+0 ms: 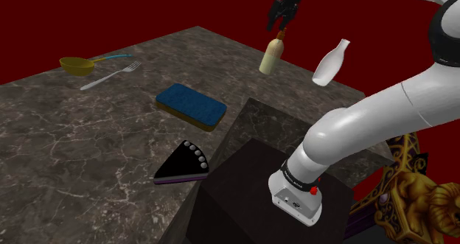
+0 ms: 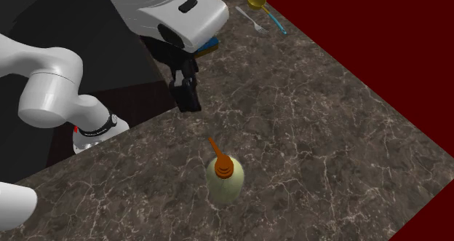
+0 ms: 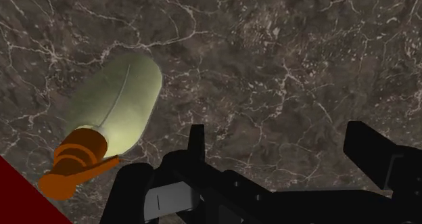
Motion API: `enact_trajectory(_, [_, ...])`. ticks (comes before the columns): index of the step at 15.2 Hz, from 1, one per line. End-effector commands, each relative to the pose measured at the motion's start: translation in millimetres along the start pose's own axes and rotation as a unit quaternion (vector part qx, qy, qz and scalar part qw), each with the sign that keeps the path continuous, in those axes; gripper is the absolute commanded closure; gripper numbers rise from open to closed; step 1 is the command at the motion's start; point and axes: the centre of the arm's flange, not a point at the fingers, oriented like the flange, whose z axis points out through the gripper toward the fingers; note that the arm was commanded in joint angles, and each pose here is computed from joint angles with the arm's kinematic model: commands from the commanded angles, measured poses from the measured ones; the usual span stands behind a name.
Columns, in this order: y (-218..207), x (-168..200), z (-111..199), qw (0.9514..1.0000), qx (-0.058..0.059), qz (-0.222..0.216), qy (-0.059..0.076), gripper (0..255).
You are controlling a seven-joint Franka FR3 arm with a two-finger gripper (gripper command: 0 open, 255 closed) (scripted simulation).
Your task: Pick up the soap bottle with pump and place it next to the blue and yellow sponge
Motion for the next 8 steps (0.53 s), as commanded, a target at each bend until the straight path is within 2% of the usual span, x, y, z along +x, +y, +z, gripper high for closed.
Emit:
enact_trajectory(1, [26.2,12.0,1.0,1.0,-0.008,0.002,-0.003,0])
enact_trajectory(8, [105.7,45.0,1.7,0.9994,-0.033,0.011,-0.01,0])
